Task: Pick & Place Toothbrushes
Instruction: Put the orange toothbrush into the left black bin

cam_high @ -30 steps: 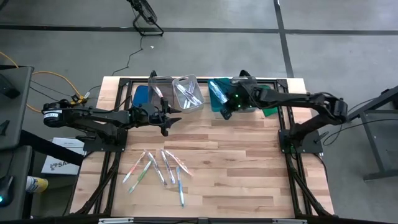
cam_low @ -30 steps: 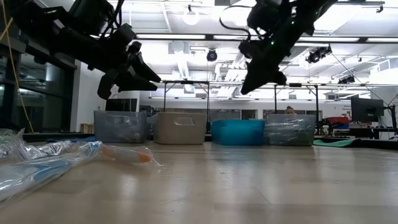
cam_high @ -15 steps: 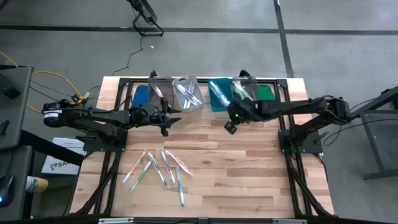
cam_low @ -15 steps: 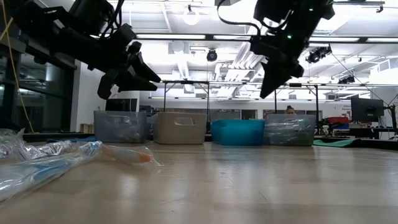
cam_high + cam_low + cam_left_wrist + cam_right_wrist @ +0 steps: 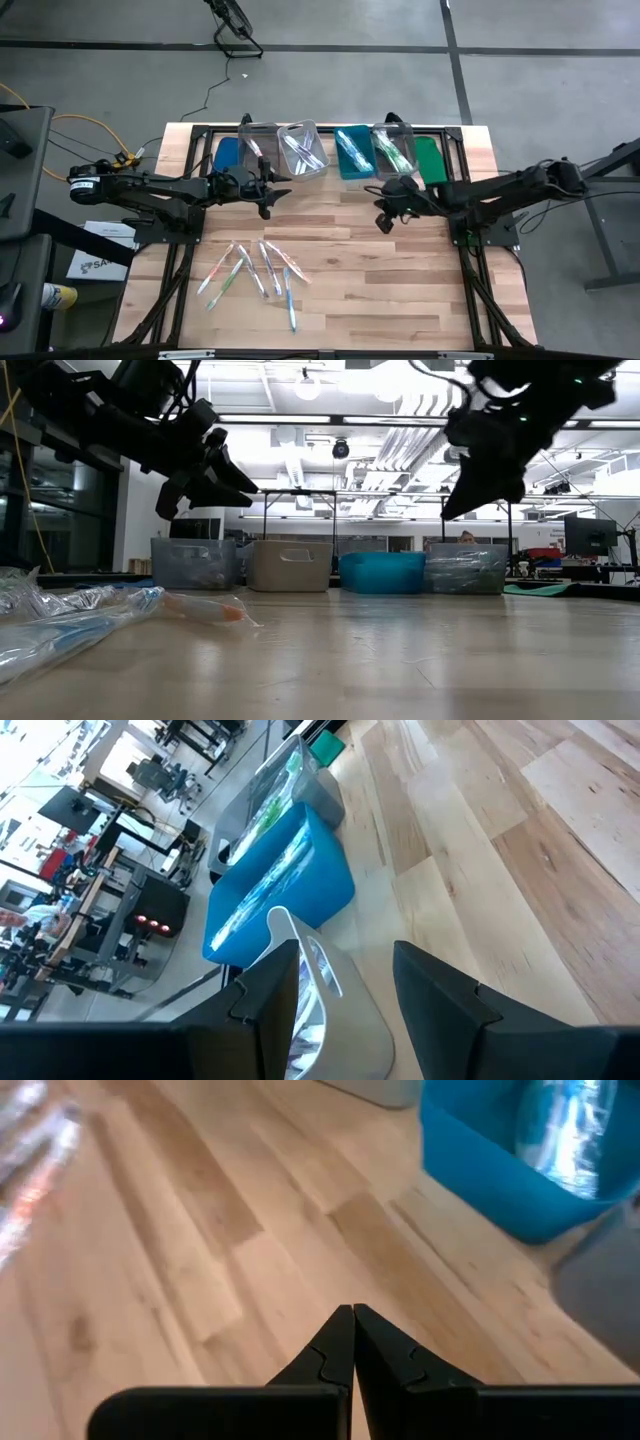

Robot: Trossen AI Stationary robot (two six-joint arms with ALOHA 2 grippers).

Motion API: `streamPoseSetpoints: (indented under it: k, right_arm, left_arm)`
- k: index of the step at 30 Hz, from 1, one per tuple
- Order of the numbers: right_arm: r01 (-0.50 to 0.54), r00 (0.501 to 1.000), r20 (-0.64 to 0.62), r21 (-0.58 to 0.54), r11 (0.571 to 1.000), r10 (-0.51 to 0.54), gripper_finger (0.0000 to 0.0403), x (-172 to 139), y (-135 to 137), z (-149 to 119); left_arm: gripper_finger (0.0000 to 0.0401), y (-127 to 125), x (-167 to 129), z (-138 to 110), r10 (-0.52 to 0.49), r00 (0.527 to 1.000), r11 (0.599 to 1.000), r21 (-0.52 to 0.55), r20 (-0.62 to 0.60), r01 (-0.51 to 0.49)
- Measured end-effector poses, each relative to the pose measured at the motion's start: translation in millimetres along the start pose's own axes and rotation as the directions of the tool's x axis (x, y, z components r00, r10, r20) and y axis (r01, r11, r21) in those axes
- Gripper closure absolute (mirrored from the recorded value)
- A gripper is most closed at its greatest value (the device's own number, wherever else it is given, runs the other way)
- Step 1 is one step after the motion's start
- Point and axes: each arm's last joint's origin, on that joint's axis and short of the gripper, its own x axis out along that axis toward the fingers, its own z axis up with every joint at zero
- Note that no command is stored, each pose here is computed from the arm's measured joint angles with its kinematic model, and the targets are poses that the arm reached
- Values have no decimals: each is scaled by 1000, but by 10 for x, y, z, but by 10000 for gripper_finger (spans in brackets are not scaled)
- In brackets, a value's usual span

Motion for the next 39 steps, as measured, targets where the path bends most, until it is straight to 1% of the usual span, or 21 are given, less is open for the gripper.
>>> streamPoseSetpoints:
  k: [6, 11, 14, 18, 21, 26, 30, 33, 36, 39]
  right_arm:
    - [-79, 995, 66, 2, 997, 79, 401, -24, -73, -262]
    - [-135, 984, 115, -1, 991, 135, 401, 3, -102, -415]
    - [-171, 972, 157, -41, 984, 176, 401, 13, -85, -452]
    - [-208, 949, 217, -112, 972, 229, 398, 21, -76, -484]
    - [-252, 933, 225, -150, 956, 281, 380, 18, -65, -486]
    - [-293, 920, 205, -207, 934, 334, 320, 13, -48, -489]
    - [-302, 918, 198, -209, 930, 343, 276, 13, -45, -491]
    - [-309, 918, 189, -212, 927, 349, 255, 15, -45, -496]
    - [-323, 913, 186, -212, 922, 363, 244, 12, -39, -493]
    - [-325, 913, 185, -210, 922, 364, 241, 12, -39, -494]
  left_arm:
    - [243, 1, 0, 0, 1, 1000, 1000, -18, 0, -1]
    - [243, -3, 0, -4, -3, 1000, 1000, -25, -3, 3]
    - [243, -14, 0, -13, -13, 1000, 999, -44, -13, 13]
    - [243, -43, -10, -43, -47, 998, 995, -95, -46, 42]
    - [243, -44, -40, -48, -78, 994, 986, -150, -76, 66]
    - [243, 58, -147, 87, -162, 977, 972, -195, -141, 133]
    - [243, 144, -242, 227, -235, 953, 953, -239, -191, 187]
    - [243, 166, -321, 294, -297, 914, 933, -286, -275, 218]
    - [243, 178, -407, 323, -324, 864, 909, -380, -386, 171]
    - [243, 132, -475, 308, -365, 814, 862, -495, -452, 112]
